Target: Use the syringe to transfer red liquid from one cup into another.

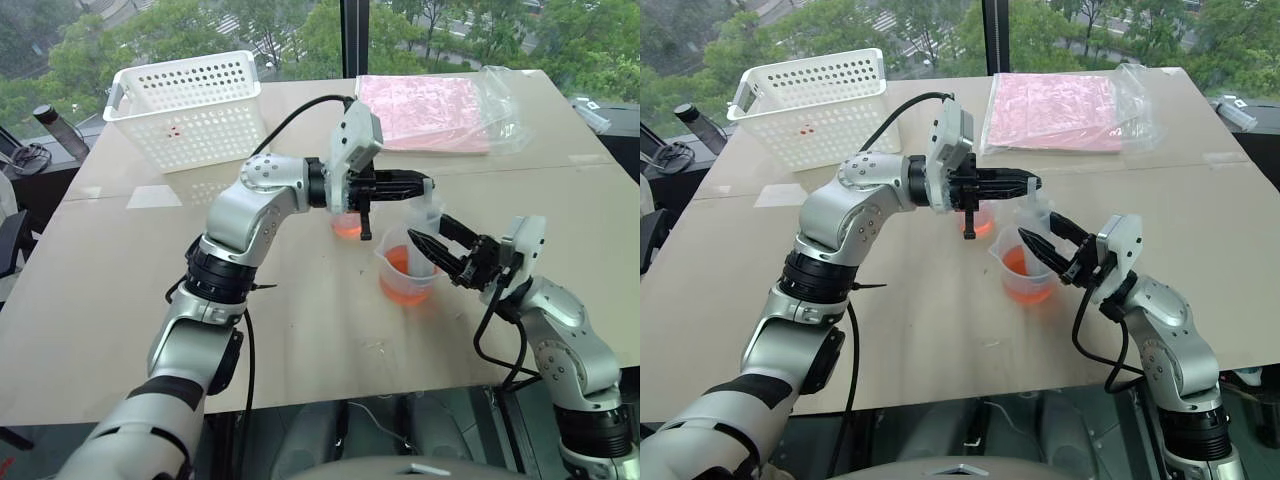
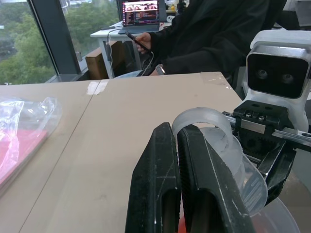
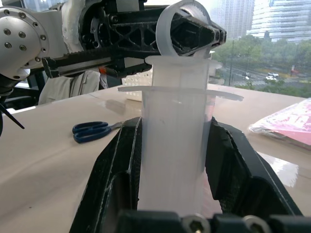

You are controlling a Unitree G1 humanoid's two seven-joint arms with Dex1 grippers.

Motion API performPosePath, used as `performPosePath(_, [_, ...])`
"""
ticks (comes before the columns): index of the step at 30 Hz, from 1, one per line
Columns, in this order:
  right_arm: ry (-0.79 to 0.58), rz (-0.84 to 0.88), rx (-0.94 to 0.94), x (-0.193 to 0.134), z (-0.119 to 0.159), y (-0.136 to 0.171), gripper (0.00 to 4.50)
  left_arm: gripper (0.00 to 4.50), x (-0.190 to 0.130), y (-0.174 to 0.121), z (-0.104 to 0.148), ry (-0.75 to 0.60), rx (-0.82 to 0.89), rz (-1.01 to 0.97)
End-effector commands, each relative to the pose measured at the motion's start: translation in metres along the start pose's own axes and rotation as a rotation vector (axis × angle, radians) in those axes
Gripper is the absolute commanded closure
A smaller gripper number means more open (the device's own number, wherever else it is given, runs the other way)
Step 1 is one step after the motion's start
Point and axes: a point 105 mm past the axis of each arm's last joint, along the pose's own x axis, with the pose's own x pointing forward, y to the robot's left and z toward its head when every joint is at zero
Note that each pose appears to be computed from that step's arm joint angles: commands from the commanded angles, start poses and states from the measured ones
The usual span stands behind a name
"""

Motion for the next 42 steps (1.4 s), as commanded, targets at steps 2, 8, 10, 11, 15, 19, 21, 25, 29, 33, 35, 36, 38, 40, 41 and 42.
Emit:
performPosePath(2, [0.029,0.123,0.037,0.004,-0.009,0.023,3.06,4.50,-0.015,0.024,0.040,-0.076,0.131,0.145])
performPosePath(8, [0.010,0.120,0.029,0.007,-0.003,0.020,3.06,4.50,-0.017,0.025,0.042,-0.084,0.124,0.150])
performPosePath(10, [0.006,0.118,0.028,0.007,-0.002,0.020,3.06,4.50,-0.017,0.025,0.041,-0.083,0.123,0.150])
performPosePath(11, [-0.003,0.118,0.021,0.008,0.000,0.020,3.06,4.50,-0.018,0.022,0.039,-0.078,0.114,0.134])
performPosePath(15, [-0.085,0.093,0.015,0.016,0.024,0.016,3.06,3.91,-0.029,0.010,0.034,-0.094,0.023,0.076])
performPosePath(19, [-0.121,0.083,0.013,0.021,0.046,0.014,3.06,2.32,-0.054,0.011,0.034,-0.105,-0.067,0.132])
performPosePath(21, [-0.138,0.078,0.010,0.022,0.054,0.012,3.06,1.55,-0.068,0.004,0.037,-0.113,-0.093,0.127])
performPosePath(25, [-0.182,0.073,0.008,0.023,0.073,0.011,3.06,0.75,-0.100,-0.014,0.036,-0.098,-0.162,0.175])
performPosePath(29, [-0.198,0.082,0.006,0.019,0.083,0.010,3.06,0.75,-0.130,-0.034,0.019,-0.017,-0.145,0.294])
performPosePath(33, [-0.215,0.077,0.000,0.015,0.095,0.003,3.06,0.75,-0.158,-0.068,0.002,0.022,-0.214,0.328])
performPosePath(35, [-0.223,0.070,-0.008,0.016,0.104,-0.002,3.06,0.75,-0.168,-0.076,-0.004,0.037,-0.247,0.358])
performPosePath(36, [-0.226,0.068,-0.010,0.017,0.108,-0.005,3.06,0.75,-0.171,-0.079,-0.006,0.044,-0.257,0.370])
performPosePath(38, [-0.237,0.066,-0.008,0.025,0.121,-0.010,3.06,0.75,-0.177,-0.080,-0.012,0.048,-0.278,0.420])
performPosePath(40, [-0.258,0.080,0.008,0.042,0.137,-0.014,3.06,0.75,-0.182,-0.078,-0.018,0.048,-0.292,0.472])
performPosePath(41, [-0.266,0.088,0.015,0.049,0.142,-0.015,3.06,0.75,-0.183,-0.076,-0.020,0.046,-0.299,0.496])
performPosePath(42, [-0.284,0.102,0.008,0.058,0.146,-0.015,3.06,0.75,-0.184,-0.073,-0.021,0.029,-0.303,0.529])
